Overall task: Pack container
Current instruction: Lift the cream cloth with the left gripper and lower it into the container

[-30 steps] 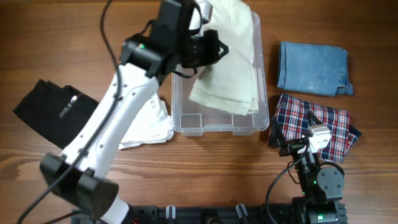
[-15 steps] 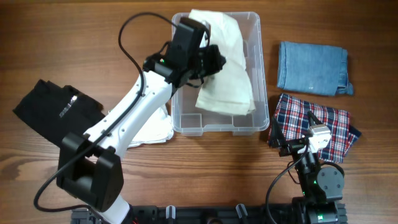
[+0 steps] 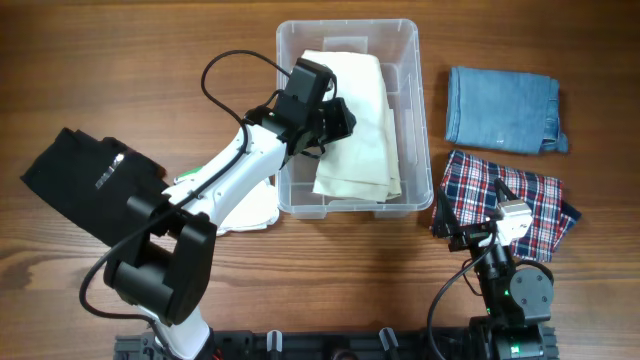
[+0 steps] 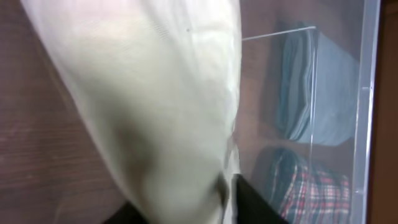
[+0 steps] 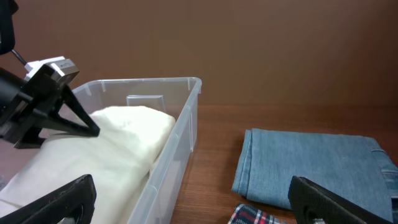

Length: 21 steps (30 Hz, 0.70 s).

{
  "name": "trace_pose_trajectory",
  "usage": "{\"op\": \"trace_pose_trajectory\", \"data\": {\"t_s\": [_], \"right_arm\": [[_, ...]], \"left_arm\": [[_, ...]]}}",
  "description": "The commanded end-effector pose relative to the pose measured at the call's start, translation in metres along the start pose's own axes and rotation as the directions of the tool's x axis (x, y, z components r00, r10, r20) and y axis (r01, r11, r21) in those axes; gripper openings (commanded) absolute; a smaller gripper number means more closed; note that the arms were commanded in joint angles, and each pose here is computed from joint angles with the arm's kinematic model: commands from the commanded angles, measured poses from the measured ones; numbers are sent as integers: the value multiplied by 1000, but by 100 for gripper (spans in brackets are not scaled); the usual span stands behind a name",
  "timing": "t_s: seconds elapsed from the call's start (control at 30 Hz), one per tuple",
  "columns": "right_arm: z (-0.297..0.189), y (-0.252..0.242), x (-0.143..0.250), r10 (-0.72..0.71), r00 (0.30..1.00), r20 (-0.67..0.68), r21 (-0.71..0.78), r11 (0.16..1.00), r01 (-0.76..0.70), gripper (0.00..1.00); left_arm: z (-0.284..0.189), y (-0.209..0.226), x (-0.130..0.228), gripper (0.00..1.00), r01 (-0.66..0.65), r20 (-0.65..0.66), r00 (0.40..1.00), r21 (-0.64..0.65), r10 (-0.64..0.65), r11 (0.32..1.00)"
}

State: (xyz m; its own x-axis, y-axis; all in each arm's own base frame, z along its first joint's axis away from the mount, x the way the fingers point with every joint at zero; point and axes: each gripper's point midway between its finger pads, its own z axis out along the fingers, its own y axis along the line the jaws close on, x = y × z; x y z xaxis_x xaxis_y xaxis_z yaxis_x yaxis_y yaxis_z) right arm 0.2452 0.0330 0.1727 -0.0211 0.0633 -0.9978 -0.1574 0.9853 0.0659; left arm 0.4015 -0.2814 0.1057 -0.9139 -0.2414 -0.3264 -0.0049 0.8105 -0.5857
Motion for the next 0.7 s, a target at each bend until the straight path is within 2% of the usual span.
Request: {"op": "trace_pose_trajectory", "data": {"t_s": [0.0, 0.07, 0.2, 0.37, 0.53, 0.63, 0.67], "right_arm": [[0, 1, -2, -11, 1000, 11, -5, 1000, 11, 100], [0, 1, -2, -11, 1000, 11, -5, 1000, 11, 100], [0, 1, -2, -11, 1000, 11, -5, 1000, 11, 100], [0, 1, -2, -11, 1000, 11, -5, 1000, 11, 100], [0, 1, -2, -12, 1000, 11, -5, 1000, 12, 100], [0, 1, -2, -11, 1000, 11, -5, 1000, 11, 100], [0, 1, -2, -11, 1000, 11, -5, 1000, 11, 100]], "left_arm": [[-1, -1, 0, 77, -59, 4, 998, -9, 59, 998], [-1, 10, 3, 91, -52, -2, 999, -59, 52, 997], [-5, 27, 2, 94, -69, 13, 997, -151, 72, 986], [-20, 32, -9, 94, -93, 65, 992, -216, 110, 972], [-51, 12, -20, 94, -150, 119, 978, -182, 173, 972], [-72, -2, -24, 88, -158, 157, 971, -153, 182, 976], [-77, -5, -25, 83, -161, 165, 969, -146, 184, 976]]}}
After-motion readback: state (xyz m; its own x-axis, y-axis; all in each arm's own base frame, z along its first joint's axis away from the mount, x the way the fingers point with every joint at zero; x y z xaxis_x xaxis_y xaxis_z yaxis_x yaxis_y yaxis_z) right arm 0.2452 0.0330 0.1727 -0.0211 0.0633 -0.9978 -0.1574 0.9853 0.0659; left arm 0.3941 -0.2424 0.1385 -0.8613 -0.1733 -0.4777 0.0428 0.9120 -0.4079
